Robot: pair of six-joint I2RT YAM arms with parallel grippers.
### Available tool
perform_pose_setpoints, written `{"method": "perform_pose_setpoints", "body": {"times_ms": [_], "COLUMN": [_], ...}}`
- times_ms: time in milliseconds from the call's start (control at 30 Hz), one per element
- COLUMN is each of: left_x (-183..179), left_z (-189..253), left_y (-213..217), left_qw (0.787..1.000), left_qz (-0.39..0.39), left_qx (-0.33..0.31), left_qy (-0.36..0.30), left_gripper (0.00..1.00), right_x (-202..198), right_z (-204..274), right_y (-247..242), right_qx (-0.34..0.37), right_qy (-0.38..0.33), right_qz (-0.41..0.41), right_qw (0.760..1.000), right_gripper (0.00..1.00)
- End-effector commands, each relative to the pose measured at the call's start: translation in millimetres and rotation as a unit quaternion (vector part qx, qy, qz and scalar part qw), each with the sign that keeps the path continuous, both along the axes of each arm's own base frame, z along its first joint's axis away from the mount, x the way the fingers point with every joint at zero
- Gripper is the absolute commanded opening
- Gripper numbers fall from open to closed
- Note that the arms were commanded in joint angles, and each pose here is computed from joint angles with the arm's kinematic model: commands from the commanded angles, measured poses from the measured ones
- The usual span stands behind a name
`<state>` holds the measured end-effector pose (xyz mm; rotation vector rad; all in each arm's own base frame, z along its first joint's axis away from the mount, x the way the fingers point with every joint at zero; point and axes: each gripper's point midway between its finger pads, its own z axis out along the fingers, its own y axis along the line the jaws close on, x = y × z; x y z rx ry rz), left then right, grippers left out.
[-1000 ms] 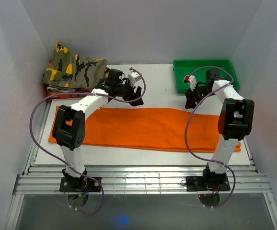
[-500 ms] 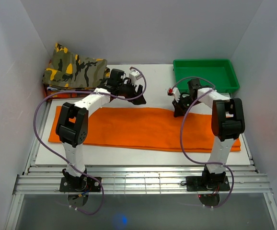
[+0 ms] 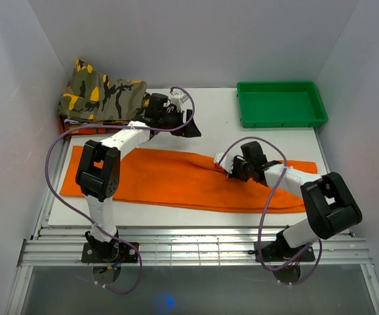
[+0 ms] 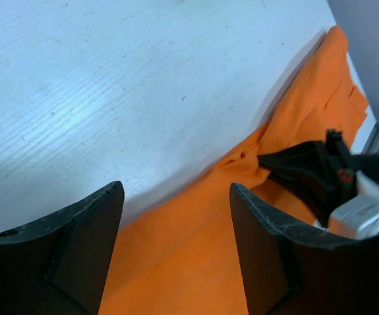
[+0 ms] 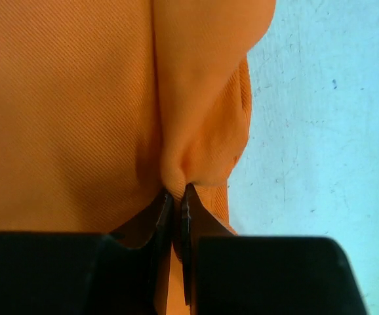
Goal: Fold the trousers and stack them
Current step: Fold the trousers
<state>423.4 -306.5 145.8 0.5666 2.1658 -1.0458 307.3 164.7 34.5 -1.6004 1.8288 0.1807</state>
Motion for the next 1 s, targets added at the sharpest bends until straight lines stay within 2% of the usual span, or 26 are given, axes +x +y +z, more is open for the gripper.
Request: {"method": "perform_pose_setpoints", "body": {"times_ms": [0, 67, 133, 267, 433, 600, 700, 833, 900, 933, 967], "left_x": [-15.1, -28.8, -44.0, -62.7, -78.7, -78.9, -76.9, -75.2, -78.0, -79.4, -80.5], "left_z": [22.3, 15.7, 8.6, -6.7, -36.1, -47.8, -61.2, -63.5, -66.0, -62.9, -61.7], "left_y": [-14.5, -26.0, -38.9, -59.7, -80.3, -95.5, -101.8, -113.5, -117.4, -121.5, -123.3], "left_qw": [0.998, 0.996, 0.994, 0.989, 0.983, 0.981, 0.979, 0.975, 0.973, 0.973, 0.973], "left_qz": [0.017, 0.011, 0.003, -0.007, -0.014, -0.012, -0.004, -0.014, -0.023, -0.029, -0.033], "left_qx": [-0.043, -0.051, -0.059, -0.059, -0.046, -0.044, -0.039, -0.057, -0.059, -0.062, -0.063], "left_qy": [0.042, 0.067, 0.097, 0.132, 0.177, 0.187, 0.202, 0.213, 0.220, 0.219, 0.218], "left_gripper": [0.76, 0.76, 0.76, 0.75, 0.70, 0.67, 0.66, 0.60, 0.59, 0.59, 0.59], "right_x": [16.3, 23.6, 11.5, 8.3, 3.0, -0.8, -6.7, -9.6, -11.5, -11.5, -11.1], "right_z": [-0.5, 9.6, -1.7, 10.8, 14.3, 21.8, 14.6, 31.5, 27.4, 28.6, 29.2], "right_y": [-11.1, -13.2, -22.4, -22.0, -26.6, -26.7, -29.4, -27.8, -29.4, -28.8, -28.7], "right_qx": [-0.045, -0.055, -0.080, -0.076, -0.101, -0.108, -0.132, -0.127, -0.139, -0.139, -0.139], "right_qy": [-0.133, -0.199, -0.222, -0.309, -0.369, -0.422, -0.435, -0.485, -0.487, -0.491, -0.492], "right_qz": [-0.026, -0.046, -0.049, -0.049, -0.031, -0.025, -0.010, -0.011, -0.003, -0.003, -0.004], "right_qw": [0.990, 0.977, 0.970, 0.947, 0.923, 0.900, 0.891, 0.865, 0.862, 0.860, 0.859], "right_gripper": [0.08, 0.08, 0.08, 0.08, 0.08, 0.08, 0.17, 0.24, 0.32, 0.33, 0.42]}}
